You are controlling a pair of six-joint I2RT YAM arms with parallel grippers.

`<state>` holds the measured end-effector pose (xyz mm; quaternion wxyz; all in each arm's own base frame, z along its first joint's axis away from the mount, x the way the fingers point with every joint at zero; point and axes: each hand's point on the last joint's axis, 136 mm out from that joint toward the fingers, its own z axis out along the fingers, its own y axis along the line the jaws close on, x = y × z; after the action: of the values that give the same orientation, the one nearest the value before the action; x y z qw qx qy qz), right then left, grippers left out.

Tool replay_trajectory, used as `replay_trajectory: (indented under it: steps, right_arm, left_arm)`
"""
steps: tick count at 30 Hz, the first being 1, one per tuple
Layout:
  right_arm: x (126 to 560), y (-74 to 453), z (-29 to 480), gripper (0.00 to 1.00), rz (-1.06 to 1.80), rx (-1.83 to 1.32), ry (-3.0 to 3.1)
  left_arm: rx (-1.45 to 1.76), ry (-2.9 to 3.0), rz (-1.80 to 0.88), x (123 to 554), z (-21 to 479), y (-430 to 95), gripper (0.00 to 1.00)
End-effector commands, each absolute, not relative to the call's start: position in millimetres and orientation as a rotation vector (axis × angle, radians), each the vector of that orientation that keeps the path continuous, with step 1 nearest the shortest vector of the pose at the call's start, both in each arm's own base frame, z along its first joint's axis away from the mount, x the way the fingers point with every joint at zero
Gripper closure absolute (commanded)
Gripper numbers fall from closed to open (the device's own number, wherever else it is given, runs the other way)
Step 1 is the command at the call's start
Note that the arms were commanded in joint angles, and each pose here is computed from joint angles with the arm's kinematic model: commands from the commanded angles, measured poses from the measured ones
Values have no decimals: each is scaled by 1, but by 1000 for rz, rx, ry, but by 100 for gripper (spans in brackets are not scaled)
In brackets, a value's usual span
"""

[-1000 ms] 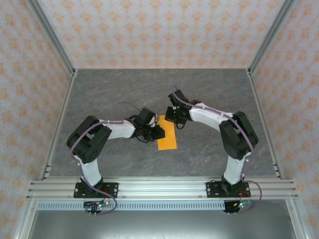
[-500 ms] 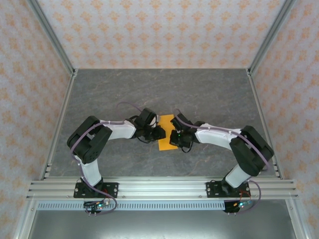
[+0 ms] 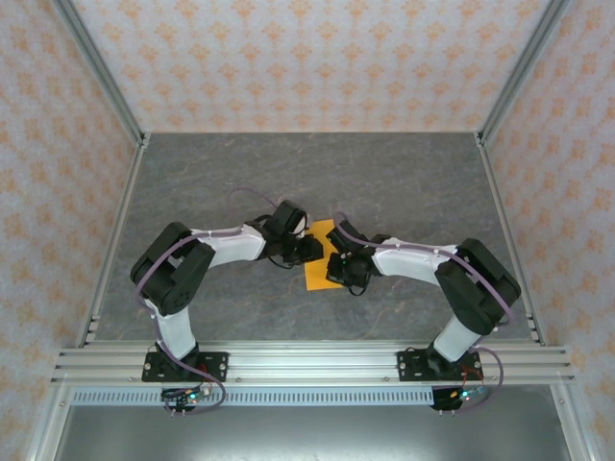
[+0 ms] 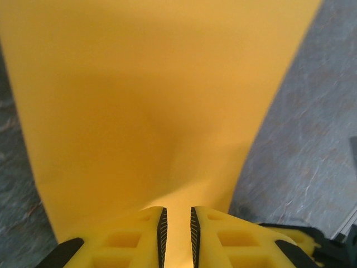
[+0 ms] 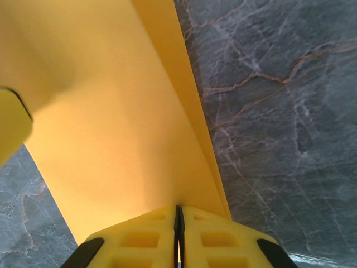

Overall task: Fold a paper plane with a square sheet of paper (fold left side to right side)
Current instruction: First fold the square sheet of paper in half at the center of the table.

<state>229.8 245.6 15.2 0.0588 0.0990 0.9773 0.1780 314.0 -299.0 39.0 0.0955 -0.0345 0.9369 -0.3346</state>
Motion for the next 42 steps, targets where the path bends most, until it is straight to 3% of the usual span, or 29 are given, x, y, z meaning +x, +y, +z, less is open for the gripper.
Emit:
replay_trajectory:
  steps: [1,22,42]
  right_arm:
    - [208,209,-20,89,262,333,3051]
    - [202,200,-19,89,192,298,3083]
    - [193,193,-19,90,184,302,3095]
  left_arm:
    - [-132,2799,-918,324,30,-290,78]
    - [-195,2810,-833,362,11,-269,78]
    - [-286,2797,-790,424,3,-237,78]
